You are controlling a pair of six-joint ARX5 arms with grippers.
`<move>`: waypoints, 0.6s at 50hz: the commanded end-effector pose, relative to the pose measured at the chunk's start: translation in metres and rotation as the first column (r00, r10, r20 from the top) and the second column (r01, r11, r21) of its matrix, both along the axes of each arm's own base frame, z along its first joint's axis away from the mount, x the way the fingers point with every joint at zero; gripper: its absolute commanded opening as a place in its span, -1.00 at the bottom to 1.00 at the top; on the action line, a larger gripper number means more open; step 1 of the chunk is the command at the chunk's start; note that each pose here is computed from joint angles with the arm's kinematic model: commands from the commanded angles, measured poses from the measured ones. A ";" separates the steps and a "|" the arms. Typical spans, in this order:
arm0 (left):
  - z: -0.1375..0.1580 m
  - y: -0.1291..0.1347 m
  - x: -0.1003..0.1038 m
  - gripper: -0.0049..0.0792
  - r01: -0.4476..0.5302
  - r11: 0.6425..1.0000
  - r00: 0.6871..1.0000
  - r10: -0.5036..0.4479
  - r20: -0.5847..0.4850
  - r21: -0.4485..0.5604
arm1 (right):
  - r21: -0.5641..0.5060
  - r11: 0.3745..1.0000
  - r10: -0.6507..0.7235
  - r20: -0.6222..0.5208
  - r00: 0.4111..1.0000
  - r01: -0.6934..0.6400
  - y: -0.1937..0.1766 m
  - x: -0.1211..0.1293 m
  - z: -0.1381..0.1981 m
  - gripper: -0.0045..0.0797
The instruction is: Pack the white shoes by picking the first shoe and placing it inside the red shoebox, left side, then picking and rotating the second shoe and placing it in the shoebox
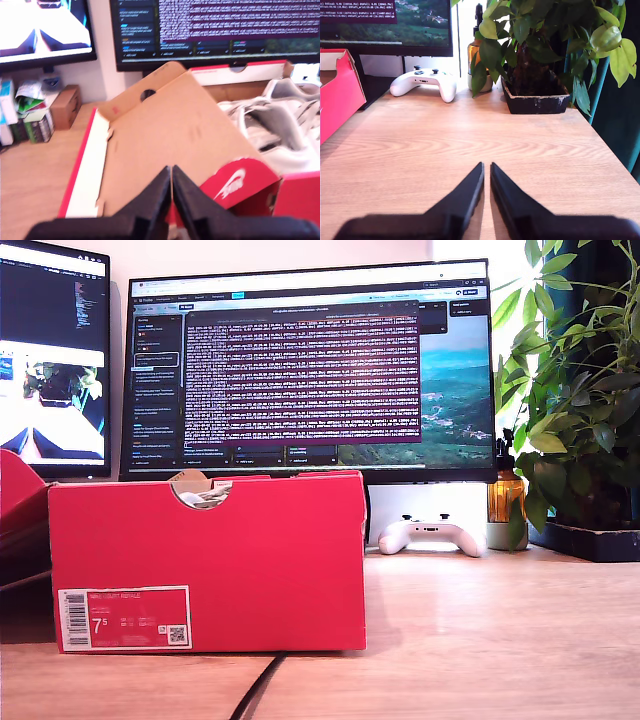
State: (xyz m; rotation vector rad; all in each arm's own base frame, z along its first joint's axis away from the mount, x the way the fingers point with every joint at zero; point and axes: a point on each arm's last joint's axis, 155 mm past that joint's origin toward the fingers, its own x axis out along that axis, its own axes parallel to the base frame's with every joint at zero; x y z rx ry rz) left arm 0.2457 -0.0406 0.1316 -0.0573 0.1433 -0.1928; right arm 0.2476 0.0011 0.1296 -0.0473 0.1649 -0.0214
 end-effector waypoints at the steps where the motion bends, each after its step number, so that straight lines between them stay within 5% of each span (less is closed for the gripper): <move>1: -0.009 0.002 0.000 -0.92 -0.012 1.000 1.000 0.012 -0.024 -0.004 | -0.002 1.000 0.009 -0.003 1.000 -0.009 0.002 0.001 -0.006 -0.91; 30: -0.032 0.010 -0.003 -0.92 -0.062 0.998 0.991 0.060 -0.118 -0.013 | -0.002 1.000 0.009 -0.003 1.000 -0.009 0.002 0.001 -0.006 -0.91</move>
